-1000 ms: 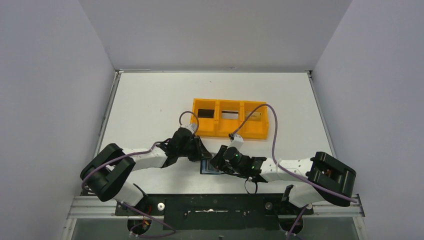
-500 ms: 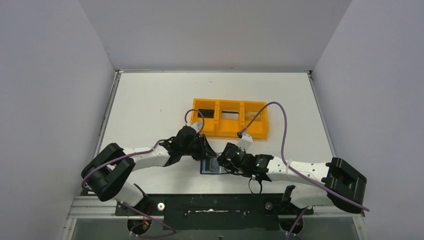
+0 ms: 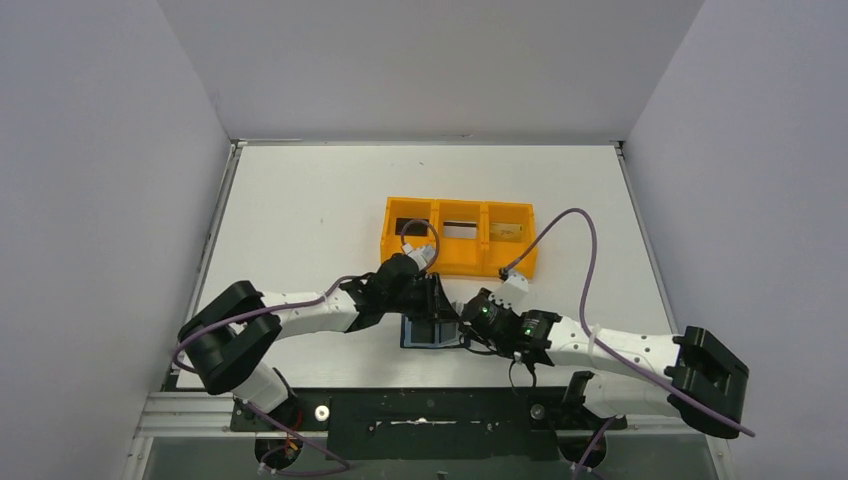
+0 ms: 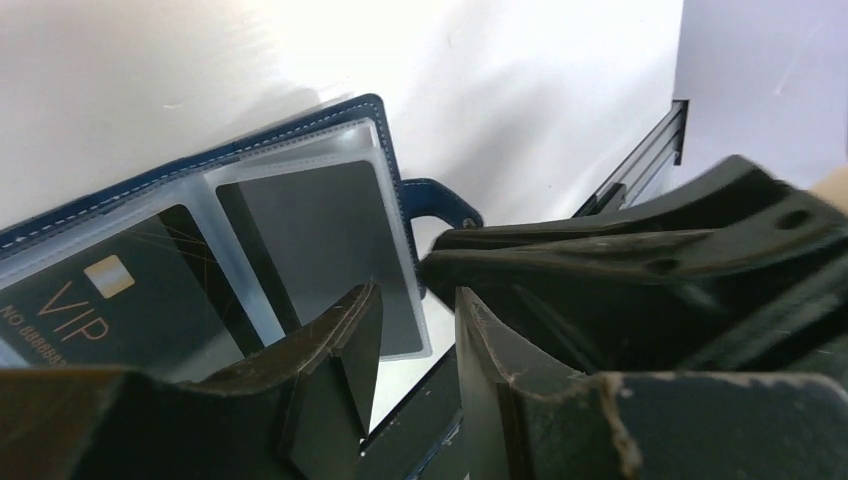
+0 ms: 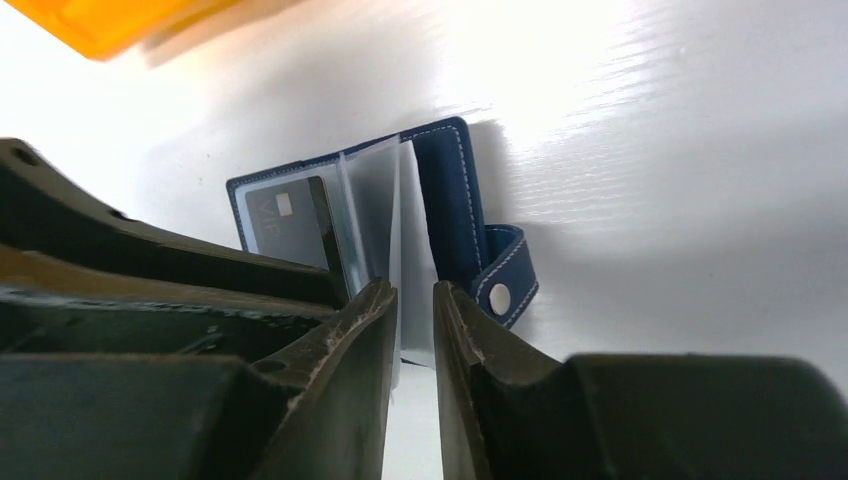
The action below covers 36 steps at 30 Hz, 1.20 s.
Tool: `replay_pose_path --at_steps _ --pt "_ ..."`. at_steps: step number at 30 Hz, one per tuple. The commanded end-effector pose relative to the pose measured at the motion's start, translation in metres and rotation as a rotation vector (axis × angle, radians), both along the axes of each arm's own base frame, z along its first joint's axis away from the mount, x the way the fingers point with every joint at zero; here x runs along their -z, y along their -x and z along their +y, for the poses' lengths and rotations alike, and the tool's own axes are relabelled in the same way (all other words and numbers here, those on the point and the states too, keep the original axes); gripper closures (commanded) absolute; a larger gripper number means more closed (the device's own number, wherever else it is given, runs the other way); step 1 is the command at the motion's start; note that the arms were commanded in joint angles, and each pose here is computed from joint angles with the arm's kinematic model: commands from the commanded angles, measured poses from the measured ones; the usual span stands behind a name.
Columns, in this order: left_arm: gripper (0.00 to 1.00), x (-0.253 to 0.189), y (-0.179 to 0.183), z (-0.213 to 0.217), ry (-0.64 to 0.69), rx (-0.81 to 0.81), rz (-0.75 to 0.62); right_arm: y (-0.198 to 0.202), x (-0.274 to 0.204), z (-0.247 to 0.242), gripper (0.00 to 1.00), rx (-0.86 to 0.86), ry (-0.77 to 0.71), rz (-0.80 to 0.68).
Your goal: Take the credit cards out of the card holder
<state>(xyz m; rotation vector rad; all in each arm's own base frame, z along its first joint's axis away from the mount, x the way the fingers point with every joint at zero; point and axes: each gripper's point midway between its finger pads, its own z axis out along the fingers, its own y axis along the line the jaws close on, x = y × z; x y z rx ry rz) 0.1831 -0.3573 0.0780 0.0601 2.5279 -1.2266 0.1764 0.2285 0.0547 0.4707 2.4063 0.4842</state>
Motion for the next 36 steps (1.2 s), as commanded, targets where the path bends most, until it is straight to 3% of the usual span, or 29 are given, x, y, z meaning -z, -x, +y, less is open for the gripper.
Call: replay_pose_path --at_steps 1,6,15,27,32,36 --pt "0.67 -0.002 -0.001 -0.015 0.012 0.035 -0.022 -0.01 -0.015 -0.023 0.78 0.129 -0.029 -0.077" --pt "0.67 0.0 -0.001 -0.007 -0.004 0.003 -0.032 -0.011 -0.032 -0.029 0.78 0.148 -0.098 -0.132" --pt "0.65 -0.014 -0.013 0.015 -0.015 -0.067 -0.082 -0.013 -0.057 0.003 0.76 0.028 -0.227 -0.193" --pt "0.65 -0.018 -0.027 0.066 -0.046 -0.263 -0.104 -0.013 -0.033 0.039 0.85 -0.118 -0.13 -0.088" --pt "0.65 -0.025 -0.032 0.095 -0.025 -0.349 -0.121 -0.009 -0.006 0.026 0.87 -0.072 0.003 0.016" --pt "0.62 -0.034 -0.03 0.097 0.01 -0.298 -0.146 -0.006 0.003 0.009 0.87 -0.036 0.076 0.044"
